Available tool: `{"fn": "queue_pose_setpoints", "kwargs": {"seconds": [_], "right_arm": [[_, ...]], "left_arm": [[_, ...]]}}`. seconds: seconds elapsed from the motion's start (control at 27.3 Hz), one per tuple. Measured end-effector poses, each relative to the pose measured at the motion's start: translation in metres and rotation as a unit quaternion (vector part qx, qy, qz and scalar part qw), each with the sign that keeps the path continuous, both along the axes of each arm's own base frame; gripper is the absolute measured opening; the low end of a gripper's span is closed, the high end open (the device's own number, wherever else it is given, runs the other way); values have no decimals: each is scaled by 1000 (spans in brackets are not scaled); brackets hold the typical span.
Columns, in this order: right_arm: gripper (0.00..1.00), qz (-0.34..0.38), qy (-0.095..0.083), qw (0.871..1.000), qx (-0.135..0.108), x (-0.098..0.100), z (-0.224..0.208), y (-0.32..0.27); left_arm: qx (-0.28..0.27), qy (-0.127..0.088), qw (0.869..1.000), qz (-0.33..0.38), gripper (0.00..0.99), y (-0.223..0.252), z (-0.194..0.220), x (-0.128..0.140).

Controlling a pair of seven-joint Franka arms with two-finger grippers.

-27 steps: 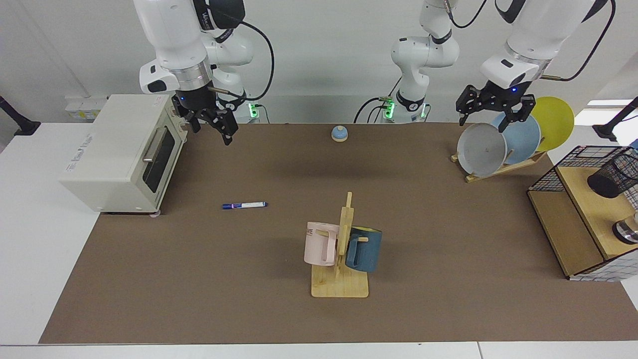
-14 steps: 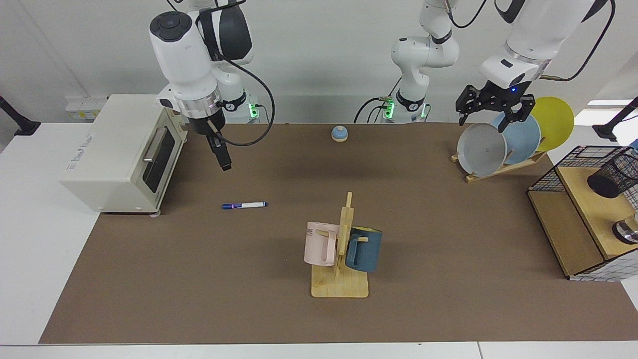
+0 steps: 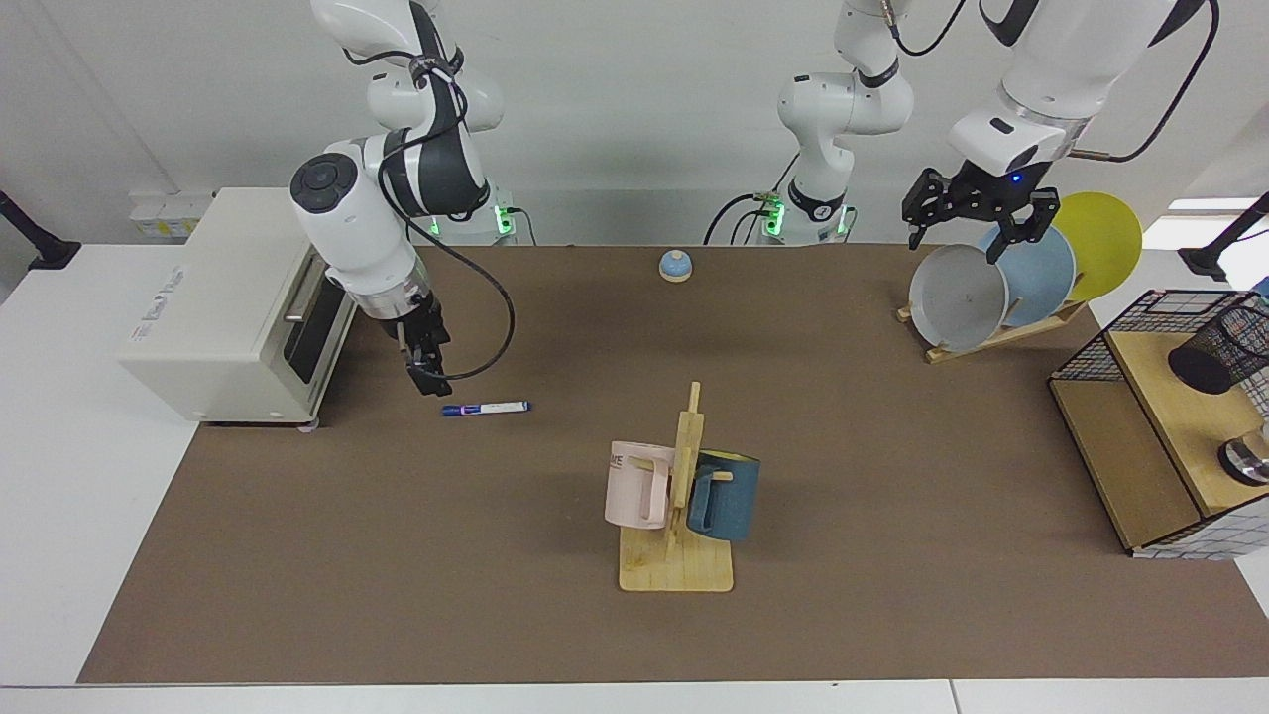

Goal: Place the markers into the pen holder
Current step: 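Reach the right gripper down to the blue-capped white marker and grasp it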

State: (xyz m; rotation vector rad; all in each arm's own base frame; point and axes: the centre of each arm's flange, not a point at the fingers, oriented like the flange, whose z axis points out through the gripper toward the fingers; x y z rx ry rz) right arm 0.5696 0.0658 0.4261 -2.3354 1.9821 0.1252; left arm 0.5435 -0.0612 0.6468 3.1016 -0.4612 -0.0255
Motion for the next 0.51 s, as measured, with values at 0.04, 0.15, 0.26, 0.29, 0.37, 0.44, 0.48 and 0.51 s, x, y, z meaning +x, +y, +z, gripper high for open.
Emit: {"fn": "queue_pose_setpoints", "kwargs": {"seconds": [0.04,0.15,0.26,0.29,0.37,0.44,0.48,0.51], "right_arm": [[1000,-3,-1,1000,1,-1,-5,-1],[1000,-7,-6,1000,3,-6,-24,-1],[1000,-7,-14,1000,4,-14,-46,4],[1000,-5,-18,1000,4,-17,-53,7],[1000,-1,-26,1000,4,-23,-68,15],[1000,3,-32,999,3,-30,-81,21],[1000,5,-34,999,2,-32,-86,23],[1000,5,-36,999,2,-35,-91,24]], "left_arm": [[0,0,1000,-1,991,-1,0,0],[0,0,1000,-2,991,-2,0,0],[0,0,1000,-2,991,-2,0,0],[0,0,1000,-2,991,-2,0,0],[0,0,1000,-2,991,-3,0,0],[0,0,1000,-3,991,-3,0,0],[0,0,1000,-3,991,-3,0,0],[0,0,1000,-3,991,-3,0,0]]}}
